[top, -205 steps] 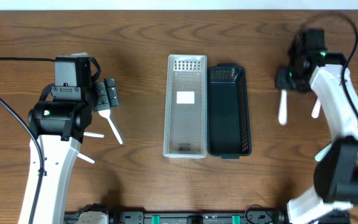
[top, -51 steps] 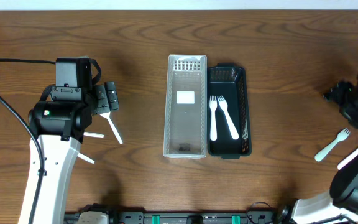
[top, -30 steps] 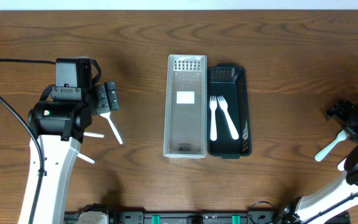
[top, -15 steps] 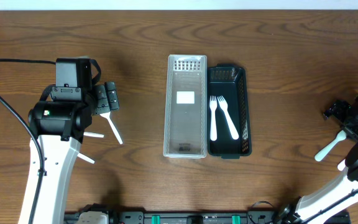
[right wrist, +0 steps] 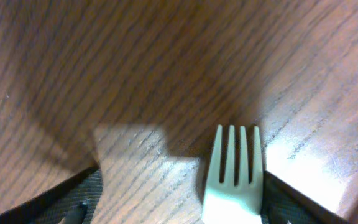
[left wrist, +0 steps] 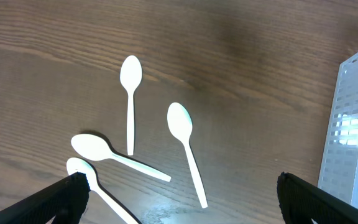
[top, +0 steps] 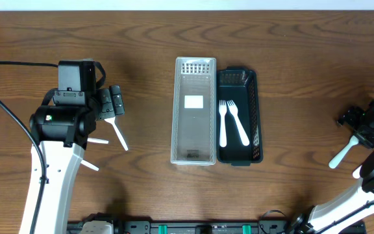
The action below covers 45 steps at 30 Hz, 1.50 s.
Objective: Pack container
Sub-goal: 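Reach the right gripper to the third white fork and grasp it, then drop the third fork into the black tray with the right gripper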
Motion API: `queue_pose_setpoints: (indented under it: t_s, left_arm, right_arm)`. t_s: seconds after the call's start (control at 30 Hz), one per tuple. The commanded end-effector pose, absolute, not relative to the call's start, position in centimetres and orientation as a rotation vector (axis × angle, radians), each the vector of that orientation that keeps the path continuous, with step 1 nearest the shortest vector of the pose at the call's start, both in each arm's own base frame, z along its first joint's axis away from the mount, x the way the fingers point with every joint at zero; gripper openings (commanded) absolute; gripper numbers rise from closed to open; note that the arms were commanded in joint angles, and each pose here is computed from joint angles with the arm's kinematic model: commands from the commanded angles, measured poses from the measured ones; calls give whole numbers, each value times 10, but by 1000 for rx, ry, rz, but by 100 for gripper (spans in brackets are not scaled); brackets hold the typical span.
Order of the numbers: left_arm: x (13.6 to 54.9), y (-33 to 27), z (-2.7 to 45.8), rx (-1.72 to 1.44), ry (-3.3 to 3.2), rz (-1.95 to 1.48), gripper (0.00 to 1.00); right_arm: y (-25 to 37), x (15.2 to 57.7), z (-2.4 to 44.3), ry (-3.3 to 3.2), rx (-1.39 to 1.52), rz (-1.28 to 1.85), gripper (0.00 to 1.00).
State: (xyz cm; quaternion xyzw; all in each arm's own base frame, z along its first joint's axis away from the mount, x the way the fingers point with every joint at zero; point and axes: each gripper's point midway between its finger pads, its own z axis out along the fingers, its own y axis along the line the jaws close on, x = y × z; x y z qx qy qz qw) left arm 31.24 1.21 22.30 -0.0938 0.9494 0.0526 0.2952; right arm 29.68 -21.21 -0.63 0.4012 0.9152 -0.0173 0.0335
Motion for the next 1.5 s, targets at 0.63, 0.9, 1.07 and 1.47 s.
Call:
queue_pose_setpoints:
  t_s: [0.63,0.9,1.07,1.47]
  left_arm:
    - [314,14,231,-272,2504,134,98]
    - [314,14,231,-272,2504,134,98]
    - [314,14,231,-272,2504,134,98]
    - [314,14,231,-272,2504,134,98]
  right_arm:
    - [-198,275,-30,2908,1267,-24,33]
    - [-195,281,-29,2898,1242,26,9]
    - [-193,301,-8,2839,1230,110,2]
    - [-84,377,151,2676,622,112,1]
